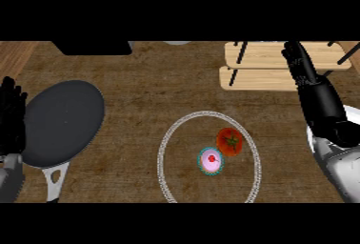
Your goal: Pick the cupcake from the placemat and place it in the tiered shelf
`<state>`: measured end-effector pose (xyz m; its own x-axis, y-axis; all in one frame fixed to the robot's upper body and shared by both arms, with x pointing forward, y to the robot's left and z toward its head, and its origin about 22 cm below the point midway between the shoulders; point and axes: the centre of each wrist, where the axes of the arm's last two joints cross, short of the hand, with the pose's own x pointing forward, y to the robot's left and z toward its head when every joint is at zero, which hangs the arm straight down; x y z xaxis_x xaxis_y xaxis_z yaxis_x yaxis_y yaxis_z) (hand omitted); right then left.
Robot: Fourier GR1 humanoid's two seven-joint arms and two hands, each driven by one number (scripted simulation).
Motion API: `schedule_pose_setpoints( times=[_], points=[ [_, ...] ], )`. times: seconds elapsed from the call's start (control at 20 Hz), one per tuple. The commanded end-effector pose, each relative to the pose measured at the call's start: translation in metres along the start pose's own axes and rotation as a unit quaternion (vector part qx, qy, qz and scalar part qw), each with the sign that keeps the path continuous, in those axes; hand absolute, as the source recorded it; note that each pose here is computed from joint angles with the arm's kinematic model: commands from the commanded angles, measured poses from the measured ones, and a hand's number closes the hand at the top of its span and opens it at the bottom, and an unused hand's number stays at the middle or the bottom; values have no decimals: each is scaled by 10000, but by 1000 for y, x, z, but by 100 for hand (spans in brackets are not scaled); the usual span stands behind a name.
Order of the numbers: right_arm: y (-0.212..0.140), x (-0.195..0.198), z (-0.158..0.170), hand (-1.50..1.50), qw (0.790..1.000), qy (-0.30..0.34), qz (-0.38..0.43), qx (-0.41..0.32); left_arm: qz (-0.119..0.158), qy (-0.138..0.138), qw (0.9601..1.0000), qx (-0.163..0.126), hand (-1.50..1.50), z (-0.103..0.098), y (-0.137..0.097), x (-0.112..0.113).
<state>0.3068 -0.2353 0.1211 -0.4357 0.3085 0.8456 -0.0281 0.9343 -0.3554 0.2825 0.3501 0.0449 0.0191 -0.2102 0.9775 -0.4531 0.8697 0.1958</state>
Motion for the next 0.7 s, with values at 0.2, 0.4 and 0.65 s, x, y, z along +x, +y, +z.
schedule_pose_setpoints(
  times=[0.2, 0.4, 0.65],
  points=[
    [44, -12, -9, -150, 9711, 805, -1375, 1775, -85, -616, 9773, -2024, 0, 28, -79, 11],
    [-6, -35, 0, 150, 9841, 1157, 759, 1117, -54, -342, 9722, -2317, 0, 38, -82, 4],
    [64, -104, 36, -150, 9878, 1464, -197, -500, 15, -319, 9587, -2827, 0, 58, -115, 4]
  ],
)
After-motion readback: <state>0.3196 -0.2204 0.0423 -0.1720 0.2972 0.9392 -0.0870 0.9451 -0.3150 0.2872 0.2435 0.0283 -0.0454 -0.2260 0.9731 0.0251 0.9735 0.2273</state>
